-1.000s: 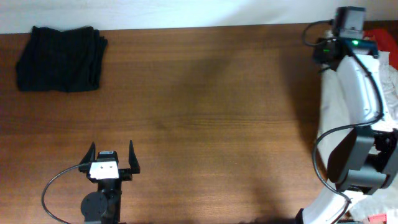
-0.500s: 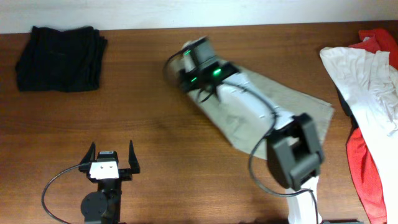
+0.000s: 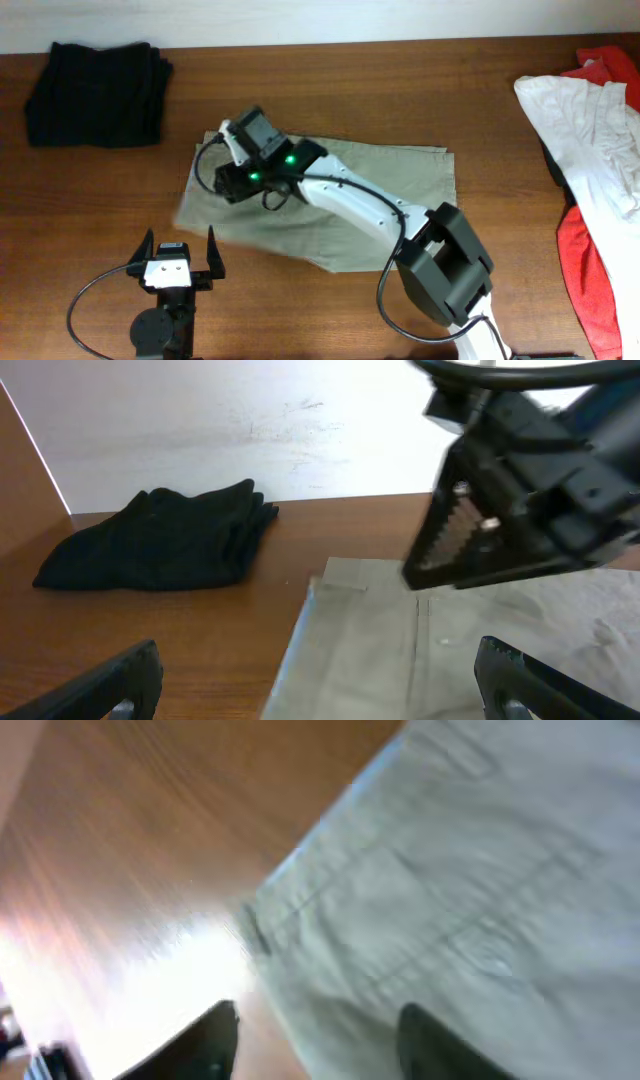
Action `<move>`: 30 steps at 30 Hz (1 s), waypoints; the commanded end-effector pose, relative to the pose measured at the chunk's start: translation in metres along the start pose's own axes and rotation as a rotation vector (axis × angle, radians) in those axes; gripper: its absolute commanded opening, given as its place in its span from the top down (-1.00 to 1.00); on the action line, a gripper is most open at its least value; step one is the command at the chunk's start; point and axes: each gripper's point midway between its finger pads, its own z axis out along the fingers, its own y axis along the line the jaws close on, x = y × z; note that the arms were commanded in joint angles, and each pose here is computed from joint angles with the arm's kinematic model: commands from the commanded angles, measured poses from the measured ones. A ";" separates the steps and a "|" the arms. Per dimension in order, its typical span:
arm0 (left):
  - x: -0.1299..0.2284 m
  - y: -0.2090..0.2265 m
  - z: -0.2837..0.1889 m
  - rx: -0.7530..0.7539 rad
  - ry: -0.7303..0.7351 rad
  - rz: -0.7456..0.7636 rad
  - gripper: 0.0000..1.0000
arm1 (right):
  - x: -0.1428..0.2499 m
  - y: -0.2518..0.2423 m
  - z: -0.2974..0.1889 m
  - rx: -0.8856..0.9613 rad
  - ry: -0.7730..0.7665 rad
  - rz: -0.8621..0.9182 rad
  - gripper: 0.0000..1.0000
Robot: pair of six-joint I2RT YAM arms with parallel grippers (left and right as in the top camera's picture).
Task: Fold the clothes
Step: 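Carry the khaki shorts to table center and lay them flat, right gripper, then reach the left gripper to the left edge of the shorts and grasp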
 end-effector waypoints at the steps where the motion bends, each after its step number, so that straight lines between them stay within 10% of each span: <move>1: 0.001 -0.002 0.000 0.010 0.001 0.016 -0.99 | -0.041 -0.001 -0.073 -0.002 -0.078 -0.047 -0.28; 8: 0.001 -0.002 0.000 0.010 0.001 0.016 -0.99 | -0.035 -0.173 -0.198 0.383 -0.034 0.288 -0.97; 21: -0.001 -0.001 0.000 0.001 -0.007 0.015 -0.99 | 0.060 -0.324 -0.306 0.788 0.099 0.650 -0.97; 25: -0.050 -0.036 -0.010 0.220 -0.195 -0.040 -0.99 | 0.070 -0.345 -0.328 0.882 0.089 0.681 -0.97; 30: -0.086 -0.037 0.007 0.245 -0.024 -0.024 -0.99 | 0.070 -0.346 -0.329 0.883 0.088 0.684 -0.97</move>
